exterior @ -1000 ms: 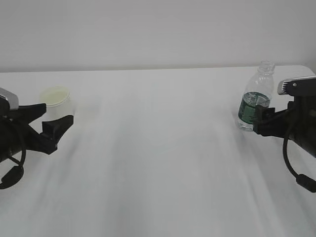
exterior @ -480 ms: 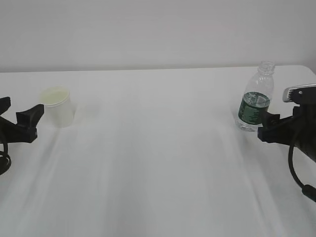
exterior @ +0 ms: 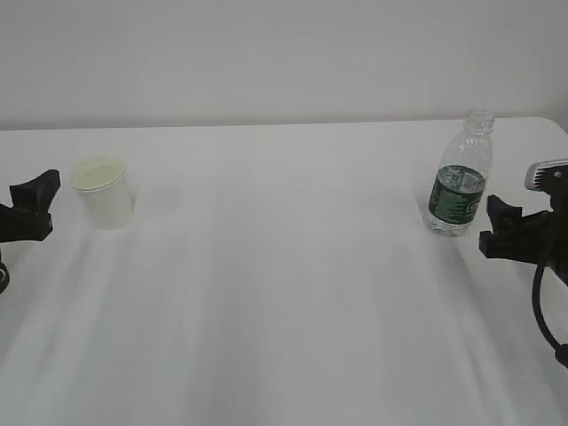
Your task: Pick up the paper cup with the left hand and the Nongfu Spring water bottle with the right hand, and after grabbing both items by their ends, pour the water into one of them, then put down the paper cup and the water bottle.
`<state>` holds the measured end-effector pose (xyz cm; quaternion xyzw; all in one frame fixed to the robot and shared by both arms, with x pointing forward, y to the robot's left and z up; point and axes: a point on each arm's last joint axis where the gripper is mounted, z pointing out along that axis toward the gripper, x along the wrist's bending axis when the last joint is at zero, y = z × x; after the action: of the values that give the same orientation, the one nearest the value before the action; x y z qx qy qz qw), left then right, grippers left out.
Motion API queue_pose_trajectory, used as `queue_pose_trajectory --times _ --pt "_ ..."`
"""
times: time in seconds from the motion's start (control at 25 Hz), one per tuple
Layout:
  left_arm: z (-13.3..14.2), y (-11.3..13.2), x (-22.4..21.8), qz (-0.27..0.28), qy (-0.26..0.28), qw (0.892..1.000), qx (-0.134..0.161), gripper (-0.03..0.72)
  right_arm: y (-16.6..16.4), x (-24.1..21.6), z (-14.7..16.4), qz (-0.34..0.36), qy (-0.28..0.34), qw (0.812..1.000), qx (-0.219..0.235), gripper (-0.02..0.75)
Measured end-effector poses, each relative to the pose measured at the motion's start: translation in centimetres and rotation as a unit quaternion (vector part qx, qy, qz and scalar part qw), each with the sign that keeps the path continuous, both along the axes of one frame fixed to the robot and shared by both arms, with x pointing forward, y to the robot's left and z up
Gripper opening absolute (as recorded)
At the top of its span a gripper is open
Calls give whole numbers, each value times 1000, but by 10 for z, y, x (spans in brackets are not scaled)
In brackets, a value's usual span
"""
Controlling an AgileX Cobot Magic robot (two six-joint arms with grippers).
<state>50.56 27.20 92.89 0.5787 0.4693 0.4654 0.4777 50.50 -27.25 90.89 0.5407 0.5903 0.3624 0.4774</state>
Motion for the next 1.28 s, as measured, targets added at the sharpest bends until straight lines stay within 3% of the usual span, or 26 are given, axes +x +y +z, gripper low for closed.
queue_pose_trajectory --times 0.44,0.92,1.28 --pt "4 0 0 0 -7 1000 0 587 31 -18 0 191 -30 981 6 589" --pt "22 2 -19 0 -36 999 -3 587 22 -33 -9 144 -1 988 60 589" --pt "74 4 -38 0 -138 990 -14 582 22 -34 9 140 -38 986 76 589"
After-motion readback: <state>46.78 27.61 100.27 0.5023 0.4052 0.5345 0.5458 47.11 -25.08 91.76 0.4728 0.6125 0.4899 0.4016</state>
